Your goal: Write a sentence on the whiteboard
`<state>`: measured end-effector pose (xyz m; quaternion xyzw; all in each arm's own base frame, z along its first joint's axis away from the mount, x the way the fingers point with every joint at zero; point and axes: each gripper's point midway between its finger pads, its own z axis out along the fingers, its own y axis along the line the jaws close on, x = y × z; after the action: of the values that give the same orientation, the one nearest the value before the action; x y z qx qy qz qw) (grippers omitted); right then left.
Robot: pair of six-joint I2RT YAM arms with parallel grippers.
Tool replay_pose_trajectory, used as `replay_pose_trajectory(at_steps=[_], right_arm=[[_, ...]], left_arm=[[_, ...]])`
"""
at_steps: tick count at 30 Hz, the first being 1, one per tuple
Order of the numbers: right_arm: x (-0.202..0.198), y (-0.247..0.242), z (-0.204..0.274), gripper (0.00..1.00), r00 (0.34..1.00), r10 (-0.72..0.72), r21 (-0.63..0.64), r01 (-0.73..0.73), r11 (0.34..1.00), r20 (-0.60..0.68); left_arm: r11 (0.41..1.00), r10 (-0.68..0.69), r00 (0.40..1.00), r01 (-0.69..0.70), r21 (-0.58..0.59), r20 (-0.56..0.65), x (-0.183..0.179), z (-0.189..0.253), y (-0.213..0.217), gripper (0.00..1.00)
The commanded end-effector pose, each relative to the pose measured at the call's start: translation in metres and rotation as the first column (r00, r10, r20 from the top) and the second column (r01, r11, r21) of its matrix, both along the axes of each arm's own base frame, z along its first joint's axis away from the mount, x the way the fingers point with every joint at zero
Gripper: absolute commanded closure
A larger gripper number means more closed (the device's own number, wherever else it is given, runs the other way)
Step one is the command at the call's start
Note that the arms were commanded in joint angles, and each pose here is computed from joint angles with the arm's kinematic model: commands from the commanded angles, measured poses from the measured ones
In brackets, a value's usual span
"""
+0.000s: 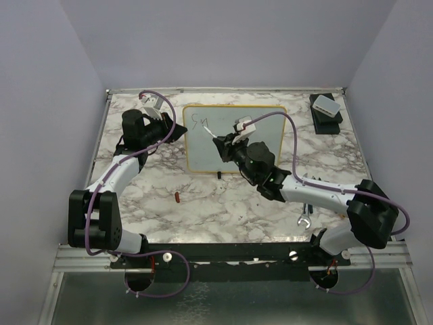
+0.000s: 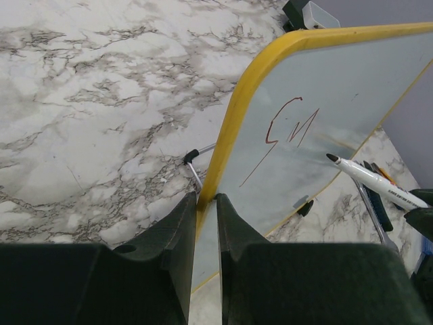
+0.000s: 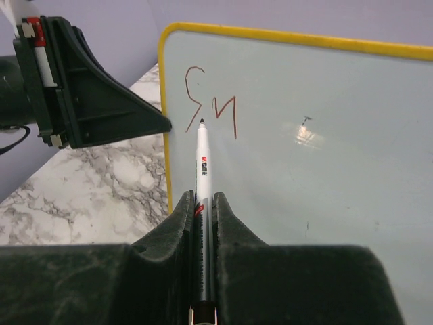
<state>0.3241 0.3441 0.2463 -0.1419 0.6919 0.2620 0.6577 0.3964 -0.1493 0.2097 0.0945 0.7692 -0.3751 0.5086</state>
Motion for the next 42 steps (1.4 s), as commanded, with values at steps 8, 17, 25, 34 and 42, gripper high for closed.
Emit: replay_pose_trajectory(at_steps=[8, 17, 25, 34, 42], right_arm=[[0.017, 0.014, 0.024, 0.99, 0.998, -0.031, 0.006, 0.031, 0.999, 0.061], [0.021, 0.014, 0.013, 0.99, 0.998, -0.055, -0.010, 0.056, 0.998, 0.043], [0.026, 0.014, 0.008, 0.99, 0.997, -0.073, -0.026, 0.074, 0.997, 0.040], [0.027, 0.016, -0.002, 0.99, 0.997, -0.071, -0.047, 0.072, 0.996, 0.028], [0.022, 0.015, -0.021, 0.99, 0.998, -0.054, -0.062, 0.053, 0.997, -0.017]], left_arm=[[1.000, -0.021, 1.000, 0.021, 0.002, 0.014, -0.006, 0.004, -0.002, 0.81], [1.000, -0.021, 1.000, 0.021, 0.001, 0.015, -0.007, 0.004, -0.002, 0.81], [1.000, -0.024, 1.000, 0.024, 0.001, 0.016, -0.007, 0.005, -0.002, 0.81], [1.000, -0.023, 1.000, 0.023, 0.001, 0.017, -0.008, 0.005, -0.002, 0.81], [1.000, -0.024, 1.000, 0.024, 0.000, 0.018, -0.007, 0.005, -0.002, 0.81]])
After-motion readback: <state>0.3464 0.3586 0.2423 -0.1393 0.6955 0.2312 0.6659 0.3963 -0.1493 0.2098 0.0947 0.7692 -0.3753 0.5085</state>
